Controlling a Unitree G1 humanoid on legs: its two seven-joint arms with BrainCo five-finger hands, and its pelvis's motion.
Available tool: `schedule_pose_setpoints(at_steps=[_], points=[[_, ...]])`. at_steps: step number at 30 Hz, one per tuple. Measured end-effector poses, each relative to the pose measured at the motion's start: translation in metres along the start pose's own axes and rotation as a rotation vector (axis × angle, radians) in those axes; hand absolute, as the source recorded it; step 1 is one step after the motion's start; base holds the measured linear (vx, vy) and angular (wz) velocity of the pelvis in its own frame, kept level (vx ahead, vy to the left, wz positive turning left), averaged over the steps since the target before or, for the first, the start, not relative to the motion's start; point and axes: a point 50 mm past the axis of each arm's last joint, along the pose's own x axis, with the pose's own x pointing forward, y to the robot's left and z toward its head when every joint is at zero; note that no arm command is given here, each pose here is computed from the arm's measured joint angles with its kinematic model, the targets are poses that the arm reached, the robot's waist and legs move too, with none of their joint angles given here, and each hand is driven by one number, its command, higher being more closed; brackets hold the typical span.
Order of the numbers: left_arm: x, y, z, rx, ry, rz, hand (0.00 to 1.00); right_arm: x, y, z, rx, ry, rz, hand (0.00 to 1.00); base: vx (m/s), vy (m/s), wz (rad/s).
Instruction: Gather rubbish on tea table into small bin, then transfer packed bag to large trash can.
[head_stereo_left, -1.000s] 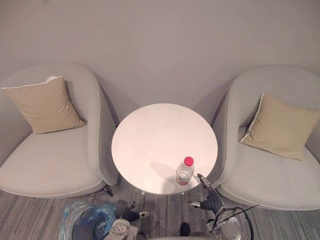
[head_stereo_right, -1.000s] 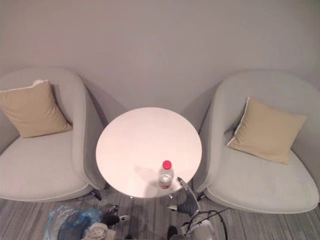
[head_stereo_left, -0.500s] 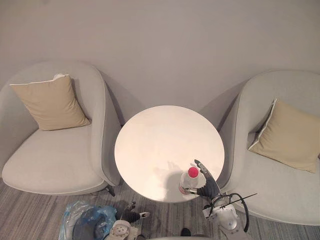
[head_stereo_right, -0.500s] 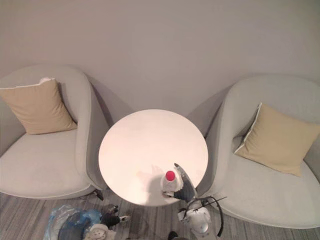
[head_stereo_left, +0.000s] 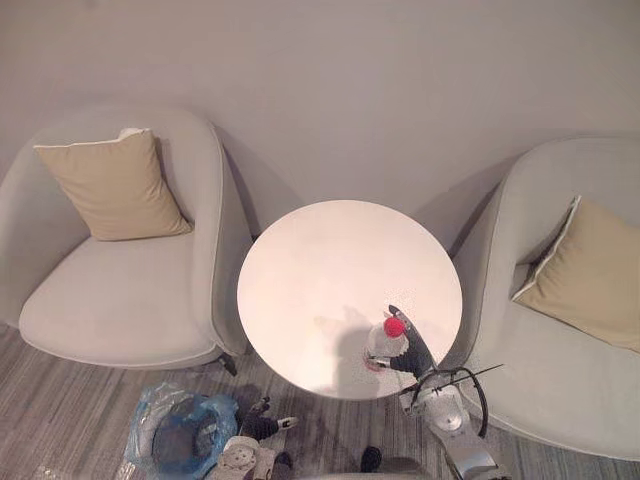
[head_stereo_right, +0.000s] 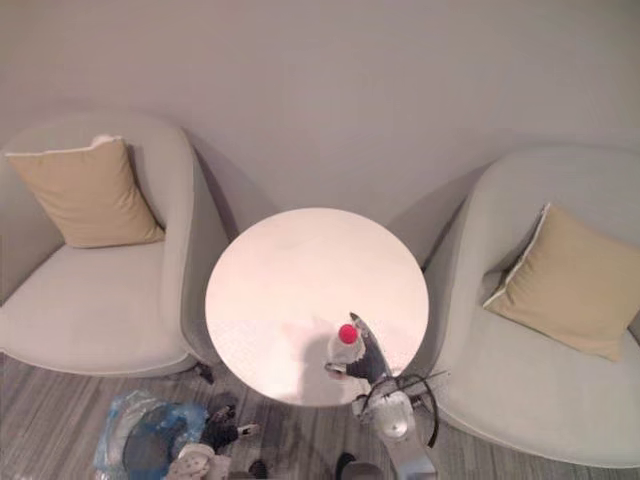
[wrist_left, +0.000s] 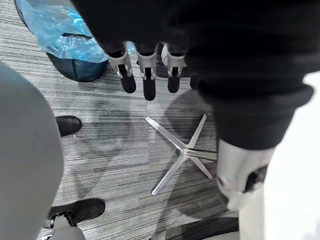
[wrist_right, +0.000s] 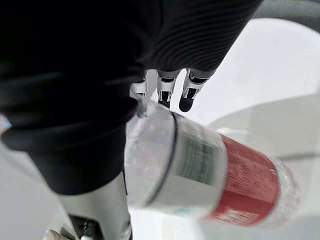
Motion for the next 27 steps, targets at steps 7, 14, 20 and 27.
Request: schedule_pose_setpoints(at_steps=[7, 14, 20, 27], points=[[0.001, 0.0, 0.007, -0.014, -0.029, 0.001, 0.0, 0.011, -0.005, 0.002, -0.006, 0.003, -0.014, 1.0, -0.02, -0.007, 0.05], [0.002, 0.0, 0.01, -0.014, -0.04, 0.001, 0.0, 0.011, -0.003, 0.001, 0.005, 0.022, -0.012, 1.0, -0.04, -0.006, -0.02], [0.002, 0.001, 0.01, -0.011, -0.038, 0.002, 0.0, 0.01, -0.004, 0.019, 0.024, -0.056, -0.029, 1.0, 0.01, -0.003, -0.11], [0.003, 0.0, 0.008, 0.017, -0.019, -0.003, 0.0, 0.004, 0.002, 0.041, 0.024, -0.164, -0.009, 1.0, 0.04, 0.011, -0.09]])
